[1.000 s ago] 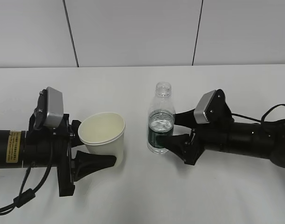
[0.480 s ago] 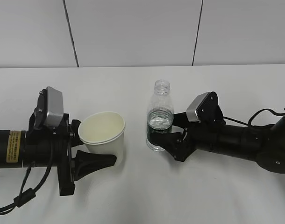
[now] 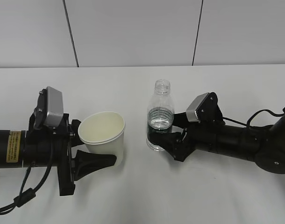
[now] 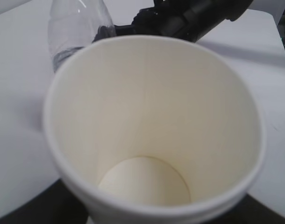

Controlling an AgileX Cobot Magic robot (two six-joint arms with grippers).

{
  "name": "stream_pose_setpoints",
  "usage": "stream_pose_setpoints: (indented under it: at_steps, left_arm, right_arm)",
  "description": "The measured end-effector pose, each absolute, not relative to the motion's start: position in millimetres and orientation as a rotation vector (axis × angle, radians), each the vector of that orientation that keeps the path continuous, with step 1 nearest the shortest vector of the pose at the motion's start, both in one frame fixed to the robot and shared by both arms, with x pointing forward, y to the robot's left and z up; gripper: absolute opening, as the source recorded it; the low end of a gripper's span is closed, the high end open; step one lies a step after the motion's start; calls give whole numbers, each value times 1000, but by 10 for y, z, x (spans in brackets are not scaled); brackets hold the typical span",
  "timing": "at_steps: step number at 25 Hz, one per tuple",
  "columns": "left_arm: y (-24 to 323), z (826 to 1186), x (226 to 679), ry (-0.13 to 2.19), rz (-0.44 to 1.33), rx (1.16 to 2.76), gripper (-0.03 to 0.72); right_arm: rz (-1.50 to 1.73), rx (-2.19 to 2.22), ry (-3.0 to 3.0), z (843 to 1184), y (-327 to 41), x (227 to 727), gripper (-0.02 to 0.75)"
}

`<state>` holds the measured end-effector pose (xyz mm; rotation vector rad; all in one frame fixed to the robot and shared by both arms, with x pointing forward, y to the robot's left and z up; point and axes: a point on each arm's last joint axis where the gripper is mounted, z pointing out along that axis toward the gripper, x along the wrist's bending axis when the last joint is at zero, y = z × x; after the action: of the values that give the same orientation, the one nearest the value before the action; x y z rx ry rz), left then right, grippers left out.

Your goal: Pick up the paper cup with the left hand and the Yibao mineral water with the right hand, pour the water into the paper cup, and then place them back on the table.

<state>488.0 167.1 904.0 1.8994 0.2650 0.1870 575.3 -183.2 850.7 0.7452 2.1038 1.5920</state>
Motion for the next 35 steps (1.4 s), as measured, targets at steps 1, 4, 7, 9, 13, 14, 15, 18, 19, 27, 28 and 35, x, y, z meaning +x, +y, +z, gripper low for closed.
stream_pose_setpoints:
  at_steps: [1,4,7,9,13,14,15,18,19,27,28,35]
  left_arm:
    - [1671,9040,4880,265,187,1899,431]
    - [1671,9040,4880,265,187,1899,431]
    - [1671,9040,4880,265,187,1899,431]
    - [1671,9040,4880,265,187,1899,431]
    - [1671,9040,4880,265,187,1899,431]
    - [1671,9040,4880,265,187,1899,431]
    - [1671,9040,4880,265,187,1899,431]
    - [1671,9040,4880,265,187,1899,431]
    - [1671,9040,4880,265,187,1899,431]
    - [1607,9041,4844,235,168,1904,431]
    - [1574,9040,4827,213,158,1910,431]
    - [1463,9063,4823,168,155,1917,431]
  right_arm:
    - [1592,745,2104,8507,-1832,5753,593]
    - [1592,746,2104,8507,-1832,5753,568]
    - [1591,750,2100,8508,-1834,5756,521]
    - [1590,756,2095,8509,-1837,5760,505]
    - [1589,768,2086,8511,-1842,5766,496]
    - [1589,768,2086,8511,-1842,5767,495]
    - [1589,768,2086,8511,-1842,5767,494]
    - [1589,768,2086,8511,-1842,5767,487]
    - [1589,768,2086,8511,-1842,5767,481]
    - [1588,772,2083,8512,-1844,5769,393]
    - [1588,772,2083,8512,-1844,5769,393]
    - [1586,768,2083,8512,-1844,5769,384]
